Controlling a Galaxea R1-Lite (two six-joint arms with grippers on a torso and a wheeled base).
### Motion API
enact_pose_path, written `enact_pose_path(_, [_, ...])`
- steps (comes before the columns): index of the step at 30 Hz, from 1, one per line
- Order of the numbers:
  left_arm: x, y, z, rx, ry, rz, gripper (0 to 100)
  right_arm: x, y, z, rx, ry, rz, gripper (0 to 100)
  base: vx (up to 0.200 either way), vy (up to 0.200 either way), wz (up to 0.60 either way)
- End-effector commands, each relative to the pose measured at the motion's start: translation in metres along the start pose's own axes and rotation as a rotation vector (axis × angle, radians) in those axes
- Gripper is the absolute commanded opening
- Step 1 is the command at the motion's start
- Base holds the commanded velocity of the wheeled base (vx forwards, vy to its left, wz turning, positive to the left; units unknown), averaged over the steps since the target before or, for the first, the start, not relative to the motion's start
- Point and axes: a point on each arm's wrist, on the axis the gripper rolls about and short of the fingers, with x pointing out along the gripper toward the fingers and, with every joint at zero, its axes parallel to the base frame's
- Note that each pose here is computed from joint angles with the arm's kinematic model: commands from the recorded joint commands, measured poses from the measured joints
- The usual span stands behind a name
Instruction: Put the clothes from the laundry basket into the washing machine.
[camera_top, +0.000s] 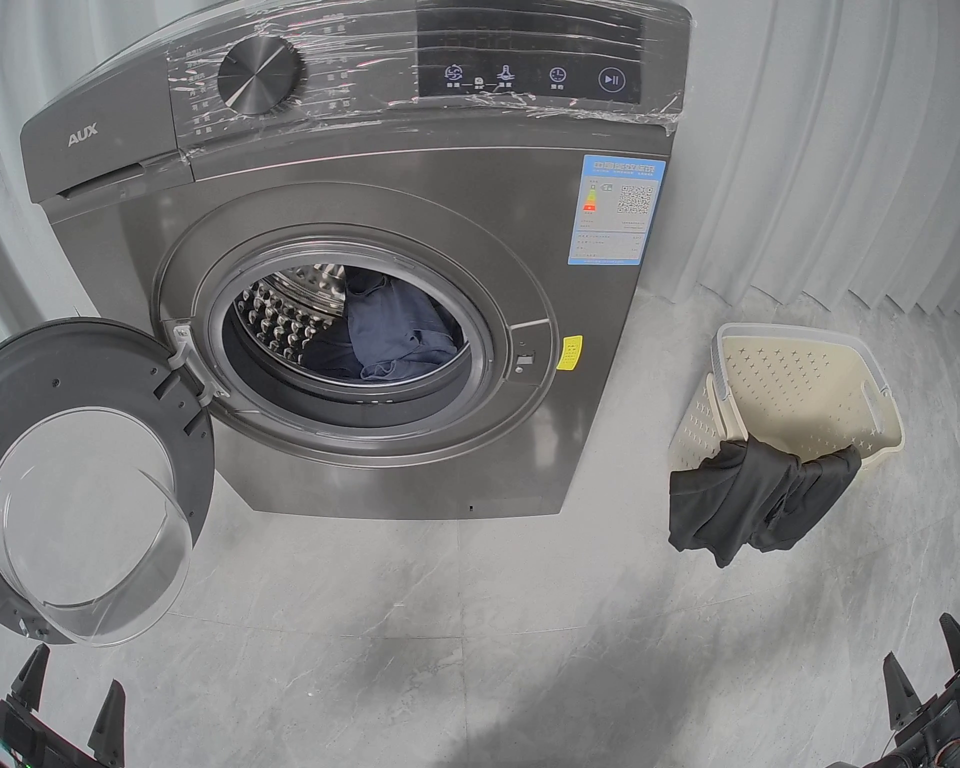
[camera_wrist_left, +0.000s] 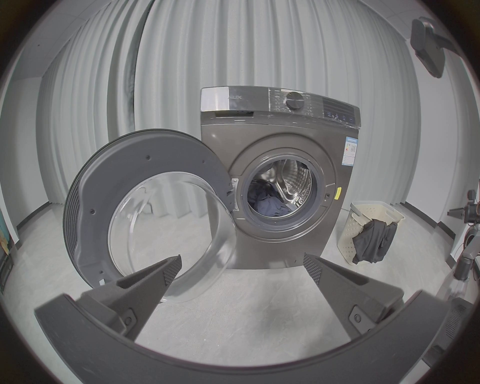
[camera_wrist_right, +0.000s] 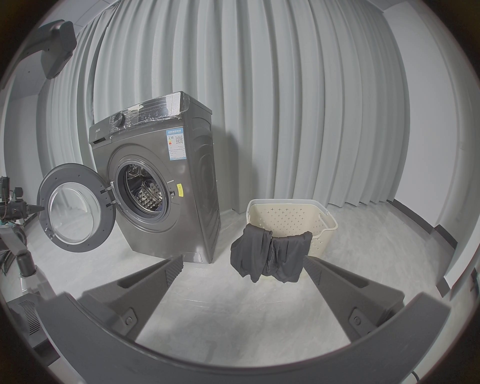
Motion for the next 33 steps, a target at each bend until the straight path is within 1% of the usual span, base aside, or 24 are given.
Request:
enact_pose_path(1, [0.0003,0.0001,-0.0054,0.004,0.009,-0.002,100,0.0003,0.0,-0.0052,0.001,0.005,0.001,100,0.0,-0.2,0.0])
enact_pose_path(4, [0.0003,0.0,-0.0052,-0.003,0.007,-0.009,100,0.0003,0.0,-0.0052,0.001,0.005,0.001,100,0.0,-0.2,0.0])
enact_pose_path(10, [0.0003,0.0,-0.0054,0.004,0.009,-0.009,100,0.0003,0.0,-0.0052,0.001,0.005,0.001,100,0.0,-0.2,0.0])
enact_pose_path(33, [0.0003,0.0,-0.0054,0.001,0.009,-0.009,100,0.0003,0.0,-0.0052,0.001,0.005,0.001,100,0.0,-0.2,0.0])
